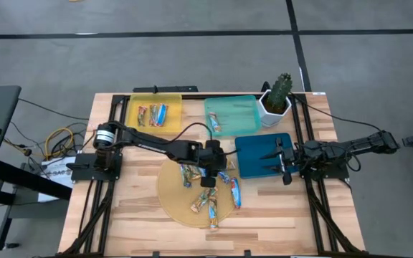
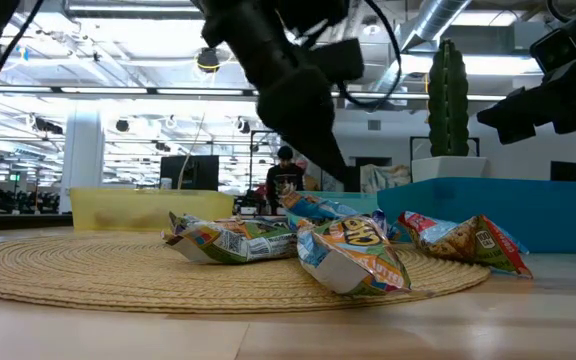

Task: Pick and place Granola Bars by type
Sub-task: Put the orange granola bar into the green bin

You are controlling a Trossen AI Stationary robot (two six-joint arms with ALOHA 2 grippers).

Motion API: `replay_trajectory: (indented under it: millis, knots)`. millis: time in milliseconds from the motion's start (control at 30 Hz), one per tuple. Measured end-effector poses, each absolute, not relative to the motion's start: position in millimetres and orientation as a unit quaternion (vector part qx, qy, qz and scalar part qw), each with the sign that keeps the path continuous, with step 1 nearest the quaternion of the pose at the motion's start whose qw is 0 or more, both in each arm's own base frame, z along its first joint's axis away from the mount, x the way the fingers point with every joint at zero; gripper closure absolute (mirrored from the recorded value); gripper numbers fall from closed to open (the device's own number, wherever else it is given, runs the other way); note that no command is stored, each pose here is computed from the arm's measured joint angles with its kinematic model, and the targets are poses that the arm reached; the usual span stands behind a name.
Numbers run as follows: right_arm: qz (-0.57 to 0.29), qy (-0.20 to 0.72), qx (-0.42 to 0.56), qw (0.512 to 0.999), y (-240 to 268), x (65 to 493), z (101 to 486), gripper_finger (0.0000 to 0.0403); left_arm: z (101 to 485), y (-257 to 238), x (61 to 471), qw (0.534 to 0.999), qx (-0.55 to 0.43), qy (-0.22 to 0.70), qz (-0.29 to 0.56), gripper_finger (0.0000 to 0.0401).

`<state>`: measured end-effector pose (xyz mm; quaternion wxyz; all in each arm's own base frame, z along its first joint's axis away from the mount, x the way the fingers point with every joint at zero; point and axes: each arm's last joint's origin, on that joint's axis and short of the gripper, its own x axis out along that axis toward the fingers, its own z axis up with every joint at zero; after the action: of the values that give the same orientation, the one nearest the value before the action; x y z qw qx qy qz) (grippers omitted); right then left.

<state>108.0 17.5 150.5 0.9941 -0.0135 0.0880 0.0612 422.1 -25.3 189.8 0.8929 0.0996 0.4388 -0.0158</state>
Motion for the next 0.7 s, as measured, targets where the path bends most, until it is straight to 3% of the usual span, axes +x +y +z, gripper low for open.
replay_trajectory:
  millis: [700]
  knots:
    - [0.061,0.092,-0.014,0.994,17.6,108.2,149.7,0.0249,168.9,-11.2,428.7,0.871,0.053,0.487,-0.025,0.026]
